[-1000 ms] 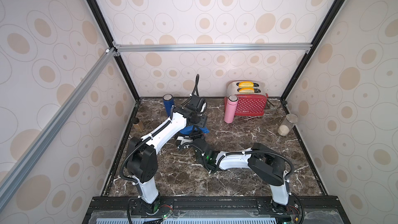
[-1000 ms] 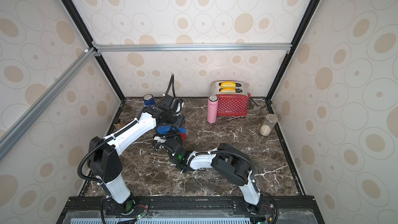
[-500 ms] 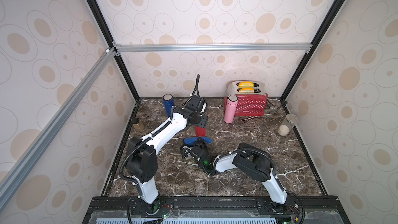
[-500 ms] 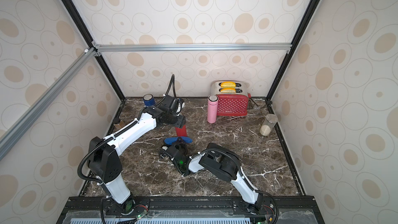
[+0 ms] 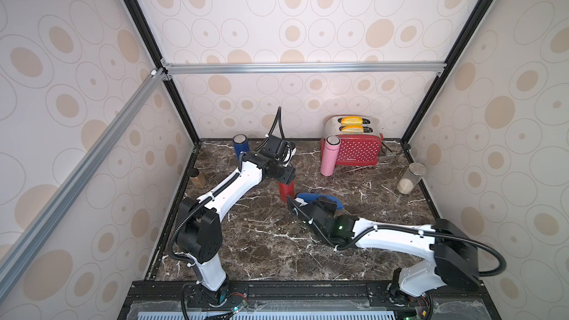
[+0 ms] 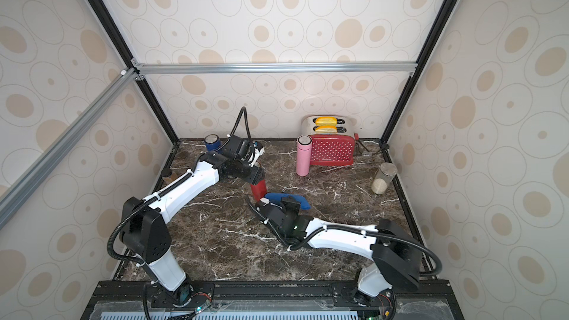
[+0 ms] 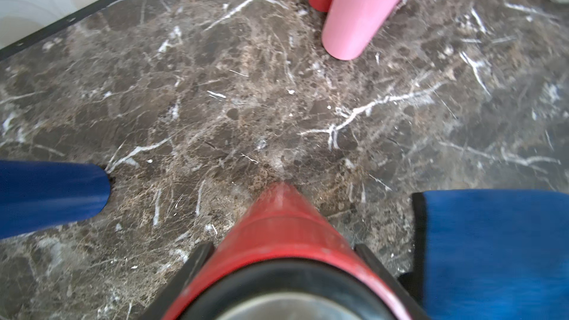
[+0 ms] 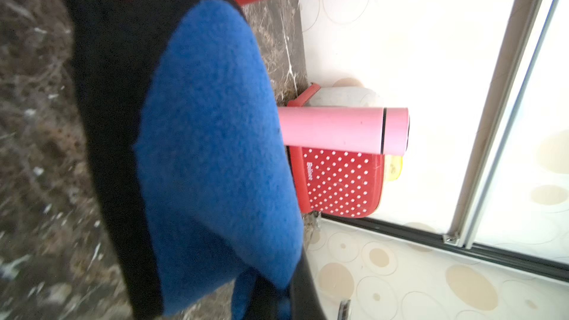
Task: Wipe the surface of the thermos
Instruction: Wipe the dirt from the surface of the thermos.
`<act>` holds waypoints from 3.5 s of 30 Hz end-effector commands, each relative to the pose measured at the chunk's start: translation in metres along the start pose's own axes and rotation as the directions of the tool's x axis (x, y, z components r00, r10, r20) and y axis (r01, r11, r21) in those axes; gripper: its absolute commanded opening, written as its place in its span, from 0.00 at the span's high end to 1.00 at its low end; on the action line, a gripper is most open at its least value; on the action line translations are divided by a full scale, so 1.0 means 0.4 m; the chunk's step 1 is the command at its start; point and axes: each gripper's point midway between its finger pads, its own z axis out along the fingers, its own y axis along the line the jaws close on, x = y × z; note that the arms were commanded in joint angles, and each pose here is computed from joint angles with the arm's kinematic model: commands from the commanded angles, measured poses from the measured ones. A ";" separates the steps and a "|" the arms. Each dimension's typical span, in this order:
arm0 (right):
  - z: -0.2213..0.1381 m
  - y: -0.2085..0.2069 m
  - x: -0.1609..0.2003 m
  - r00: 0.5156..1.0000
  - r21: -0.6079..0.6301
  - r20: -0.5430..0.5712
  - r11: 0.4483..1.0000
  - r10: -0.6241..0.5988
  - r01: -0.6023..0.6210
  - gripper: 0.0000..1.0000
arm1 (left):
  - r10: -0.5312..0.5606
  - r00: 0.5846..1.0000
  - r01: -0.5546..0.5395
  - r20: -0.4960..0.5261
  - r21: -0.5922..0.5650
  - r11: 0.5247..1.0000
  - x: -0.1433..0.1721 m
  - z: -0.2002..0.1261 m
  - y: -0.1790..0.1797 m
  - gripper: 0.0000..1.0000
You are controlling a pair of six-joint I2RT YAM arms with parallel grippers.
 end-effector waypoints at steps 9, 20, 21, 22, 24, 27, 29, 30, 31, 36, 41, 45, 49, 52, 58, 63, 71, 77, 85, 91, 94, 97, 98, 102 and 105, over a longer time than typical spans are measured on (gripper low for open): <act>-0.143 0.063 0.084 0.915 -0.452 -0.138 0.798 0.379 -0.399 1.00 | 0.287 0.955 -0.253 -0.074 0.301 0.919 0.162 -0.028 -0.123 1.00; -0.149 -0.003 0.015 0.693 -0.606 -0.164 0.483 0.702 -0.632 1.00 | 0.538 0.840 -0.493 0.072 0.517 0.700 0.251 -0.104 -0.217 1.00; -0.146 -0.013 0.006 0.668 -0.618 -0.164 0.452 0.725 -0.643 1.00 | 0.552 0.828 -0.514 0.096 0.522 0.680 0.251 -0.111 -0.222 1.00; -0.143 -0.023 -0.008 0.647 -0.635 -0.161 0.424 0.745 -0.646 1.00 | 0.565 0.815 -0.538 0.125 0.524 0.660 0.251 -0.117 -0.228 1.00; -0.137 -0.040 -0.033 0.620 -0.655 -0.151 0.392 0.770 -0.646 1.00 | 0.593 0.787 -0.587 0.171 0.504 0.633 0.251 -0.117 -0.231 1.00; -0.129 -0.057 -0.076 0.597 -0.692 -0.142 0.352 0.790 -0.631 1.00 | 0.624 0.751 -0.647 0.217 0.433 0.628 0.241 -0.101 -0.217 1.00; -0.123 -0.057 -0.107 0.587 -0.720 -0.143 0.323 0.797 -0.614 1.00 | 0.634 0.734 -0.671 0.242 0.400 0.624 0.233 -0.092 -0.214 1.00; -0.119 -0.055 -0.123 0.579 -0.736 -0.146 0.303 0.802 -0.605 1.00 | 0.636 0.728 -0.679 0.254 0.393 0.621 0.231 -0.087 -0.214 1.00; -0.114 -0.052 -0.134 0.573 -0.745 -0.152 0.288 0.805 -0.602 1.00 | 0.638 0.723 -0.686 0.265 0.385 0.617 0.227 -0.084 -0.214 1.00; -0.086 -0.041 -0.191 0.544 -0.792 -0.172 0.214 0.821 -0.572 1.00 | 0.636 0.708 -0.704 0.306 0.381 0.600 0.211 -0.074 -0.223 1.00; -0.043 0.002 -0.226 0.528 -0.813 -0.213 0.150 0.822 -0.563 1.00 | 0.634 0.685 -0.728 0.358 0.358 0.585 0.180 -0.074 -0.232 1.00; 0.014 0.087 -0.232 0.526 -0.809 -0.280 0.098 0.803 -0.579 1.00 | 0.628 0.677 -0.736 0.382 0.353 0.578 0.170 -0.072 -0.238 1.00; 0.076 0.192 -0.215 0.531 -0.786 -0.355 0.061 0.770 -0.615 1.00 | 0.627 0.672 -0.740 0.393 0.352 0.573 0.166 -0.071 -0.240 1.00; 0.114 0.253 -0.200 0.532 -0.774 -0.386 0.049 0.754 -0.631 1.00 | 0.635 0.669 -0.744 0.387 0.349 0.571 0.170 -0.066 -0.238 1.00; 0.142 0.260 -0.178 0.526 -0.795 -0.405 -0.003 0.748 -0.607 1.00 | 0.657 0.651 -0.759 0.381 0.349 0.550 0.190 -0.068 -0.237 1.00; 0.046 0.096 -0.225 0.543 -0.900 -0.319 -0.068 0.777 -0.431 1.00 | 0.693 0.612 -0.789 0.381 0.344 0.508 0.210 -0.075 -0.244 1.00; -0.070 -0.049 -0.271 0.575 -0.960 -0.279 -0.202 0.769 -0.196 1.00 | 0.756 0.553 -0.830 0.351 0.315 0.461 0.214 -0.058 -0.246 1.00; 0.012 0.078 -0.252 0.603 -0.917 -0.399 -0.294 0.691 -0.269 1.00 | 0.766 0.533 -0.843 0.359 0.303 0.445 0.203 -0.049 -0.246 1.00; 0.106 0.256 -0.185 0.623 -0.856 -0.516 -0.333 0.587 -0.396 1.00 | 0.773 0.521 -0.850 0.362 0.303 0.431 0.186 -0.038 -0.245 1.00; 0.036 0.151 -0.223 0.650 -0.899 -0.436 -0.322 0.622 -0.296 1.00 | 0.781 0.518 -0.849 0.349 0.320 0.420 0.198 -0.041 -0.244 1.00; -0.032 0.061 -0.256 0.657 -0.923 -0.374 -0.332 0.654 -0.195 1.00 | 0.781 0.520 -0.847 0.346 0.325 0.421 0.200 -0.037 -0.244 1.00; -0.082 -0.009 -0.279 0.652 -0.935 -0.328 -0.333 0.683 -0.122 1.00 | 0.777 0.524 -0.844 0.348 0.330 0.422 0.201 -0.036 -0.246 1.00; -0.090 -0.020 -0.284 0.649 -0.936 -0.322 -0.337 0.689 -0.106 1.00 | 0.775 0.526 -0.844 0.350 0.332 0.422 0.202 -0.036 -0.247 1.00; -0.067 0.008 -0.284 0.655 -0.922 -0.349 -0.369 0.670 -0.114 1.00 | 0.772 0.529 -0.841 0.352 0.335 0.424 0.202 -0.037 -0.248 1.00; -0.016 0.110 -0.269 0.679 -0.895 -0.409 -0.414 0.610 -0.167 1.00 | 0.771 0.533 -0.839 0.349 0.340 0.426 0.205 -0.034 -0.248 1.00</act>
